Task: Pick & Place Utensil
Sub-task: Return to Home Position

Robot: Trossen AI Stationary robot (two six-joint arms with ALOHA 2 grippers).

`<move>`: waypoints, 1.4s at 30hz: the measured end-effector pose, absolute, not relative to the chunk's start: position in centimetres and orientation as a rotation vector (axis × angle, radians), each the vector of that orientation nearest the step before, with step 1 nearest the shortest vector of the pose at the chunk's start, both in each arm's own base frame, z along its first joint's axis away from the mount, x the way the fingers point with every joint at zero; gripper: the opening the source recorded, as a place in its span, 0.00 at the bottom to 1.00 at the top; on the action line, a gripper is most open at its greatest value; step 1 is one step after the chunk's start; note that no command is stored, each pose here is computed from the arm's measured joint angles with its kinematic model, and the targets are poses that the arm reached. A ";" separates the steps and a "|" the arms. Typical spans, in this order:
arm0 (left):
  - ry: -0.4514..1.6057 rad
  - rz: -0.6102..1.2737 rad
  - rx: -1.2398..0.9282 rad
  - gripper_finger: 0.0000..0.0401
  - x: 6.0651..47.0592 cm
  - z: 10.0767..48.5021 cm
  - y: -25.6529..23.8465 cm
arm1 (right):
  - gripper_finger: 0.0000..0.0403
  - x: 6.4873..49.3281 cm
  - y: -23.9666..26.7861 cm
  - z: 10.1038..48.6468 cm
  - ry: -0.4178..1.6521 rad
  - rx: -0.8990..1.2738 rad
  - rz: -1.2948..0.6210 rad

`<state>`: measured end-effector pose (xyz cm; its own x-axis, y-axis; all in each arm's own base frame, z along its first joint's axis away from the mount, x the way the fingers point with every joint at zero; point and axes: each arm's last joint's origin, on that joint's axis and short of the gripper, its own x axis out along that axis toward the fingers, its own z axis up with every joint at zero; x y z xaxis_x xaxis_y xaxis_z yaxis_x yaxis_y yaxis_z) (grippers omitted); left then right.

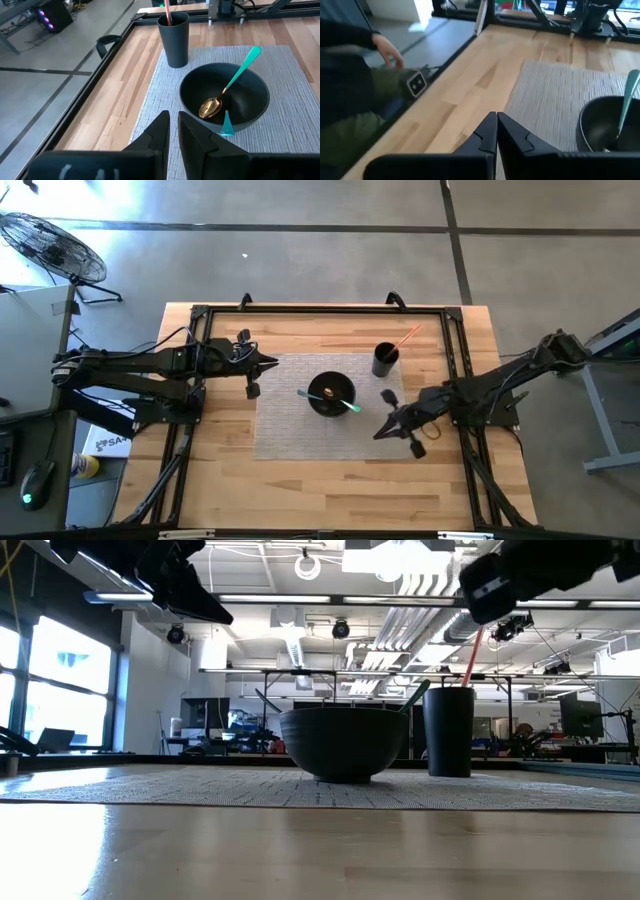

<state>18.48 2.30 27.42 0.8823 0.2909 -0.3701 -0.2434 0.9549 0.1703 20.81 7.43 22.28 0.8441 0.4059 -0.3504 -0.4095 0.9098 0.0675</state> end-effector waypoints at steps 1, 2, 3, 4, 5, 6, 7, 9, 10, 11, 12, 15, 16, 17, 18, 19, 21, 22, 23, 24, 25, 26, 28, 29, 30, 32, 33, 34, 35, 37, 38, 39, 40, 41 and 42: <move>0.403 0.279 0.120 0.09 18.5 27.4 2.3 | 0.01 20.3 7.0 22.4 0.352 0.004 0.434; 0.404 0.279 0.120 0.09 18.5 27.4 2.3 | 0.01 19.9 6.6 22.5 0.333 0.017 0.435; 0.404 0.279 0.120 0.09 18.5 27.4 2.3 | 0.00 19.5 6.1 22.6 0.312 0.024 0.428; 0.403 0.279 0.120 0.09 18.5 27.4 2.3 | 0.00 19.1 5.5 22.8 0.291 0.028 0.419; 0.403 0.279 0.120 0.09 18.5 27.4 2.3 | 0.00 18.7 4.9 22.9 0.273 0.026 0.403; 0.404 0.279 0.120 0.09 18.5 27.4 2.3 | 0.00 18.4 4.4 23.0 0.252 0.023 0.385; 0.404 0.279 0.120 0.09 18.5 27.4 2.3 | 0.00 18.1 3.7 23.1 0.237 0.024 0.362; 0.403 0.279 0.120 0.09 18.5 27.4 2.3 | 0.00 17.7 2.5 23.0 0.217 0.031 0.313; 0.404 0.279 0.120 0.09 18.5 27.4 2.3 | 0.00 17.4 2.0 22.8 0.209 0.029 0.291; 0.403 0.279 0.120 0.09 18.5 27.4 2.3 | 0.00 17.2 1.5 22.6 0.203 0.026 0.267; 0.403 0.279 0.120 0.09 18.5 27.4 2.3 | 0.00 17.0 1.0 22.4 0.201 0.022 0.243; 0.404 0.279 0.121 0.09 18.5 27.4 2.3 | 0.00 16.4 -0.1 21.7 0.181 0.023 0.175; 0.403 0.279 0.120 0.09 18.5 27.4 2.3 | 0.00 16.2 -0.4 21.5 0.168 0.023 0.162; 0.403 0.279 0.120 0.09 18.5 27.4 2.3 | 0.00 16.0 -0.6 21.2 0.152 0.022 0.155; 0.403 0.279 0.120 0.09 18.5 27.4 2.3 | 0.00 15.8 -0.7 20.9 0.136 0.022 0.149; 0.403 0.279 0.120 0.09 18.5 27.4 2.3 | 0.01 15.5 -0.9 20.6 0.119 0.020 0.142; 0.403 0.279 0.120 0.09 18.5 27.4 2.3 | 0.01 15.0 -1.0 20.0 0.083 0.016 0.130; 0.403 0.279 0.120 0.09 18.5 27.4 2.3 | 0.01 14.8 -1.1 19.7 0.066 0.013 0.124; 0.403 0.279 0.120 0.09 18.5 27.4 2.3 | 0.01 14.5 -1.1 19.3 0.054 0.011 0.119; 0.403 0.279 0.120 0.09 18.5 27.4 2.3 | 0.00 14.2 -1.2 19.0 0.043 0.008 0.114; 0.404 0.279 0.121 0.09 18.5 27.4 2.3 | 0.00 14.0 -1.2 18.7 0.034 0.007 0.107; 0.404 0.279 0.120 0.09 18.5 27.4 2.3 | 0.00 13.8 -1.3 18.6 0.025 0.007 0.100; 0.403 0.279 0.120 0.09 18.5 27.4 2.3 | 0.01 13.3 -1.5 18.5 0.001 0.022 0.080; 0.404 0.279 0.120 0.09 18.5 27.4 2.3 | 0.01 13.1 -1.6 18.4 -0.002 0.026 0.070; 0.404 0.279 0.120 0.09 18.5 27.4 2.3 | 0.01 13.0 -1.7 18.3 0.003 0.027 0.057; 0.403 0.279 0.120 0.09 18.5 27.4 2.3 | 0.01 12.6 -2.0 18.2 0.017 0.030 0.030; 0.403 0.279 0.120 0.09 18.5 27.4 2.3 | 0.00 12.5 -2.2 18.1 0.034 0.035 0.017; 0.403 0.279 0.120 0.09 18.5 27.4 2.3 | 0.00 12.3 -2.3 17.9 0.054 0.041 0.004; 0.404 0.279 0.121 0.09 18.5 27.4 2.3 | 0.00 12.2 -2.4 17.7 0.071 0.046 -0.007; 0.404 0.279 0.120 0.09 18.5 27.4 2.3 | 0.00 12.0 -2.4 17.3 0.077 0.048 -0.016; 0.403 0.279 0.120 0.09 18.5 27.4 2.3 | 0.00 11.9 -2.4 17.1 0.067 0.045 -0.012; 0.403 0.279 0.120 0.09 18.5 27.4 2.3 | 0.00 11.9 -2.3 16.9 0.047 0.041 -0.006; 0.404 0.279 0.120 0.09 18.5 27.4 2.3 | 0.00 11.8 -2.2 16.7 0.022 0.042 -0.012; 0.404 0.279 0.120 0.09 18.5 27.4 2.3 | 0.00 11.7 -2.1 16.7 0.015 0.049 -0.030; 0.404 0.279 0.121 0.09 18.5 27.4 2.3 | 0.00 11.7 -2.0 16.7 0.017 0.049 -0.050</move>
<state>18.49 2.30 27.41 0.8821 0.2909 -0.3706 -0.2432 0.9548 0.1706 11.72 -1.99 16.71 0.9986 -0.0494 -0.0183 0.0502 0.9975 0.0487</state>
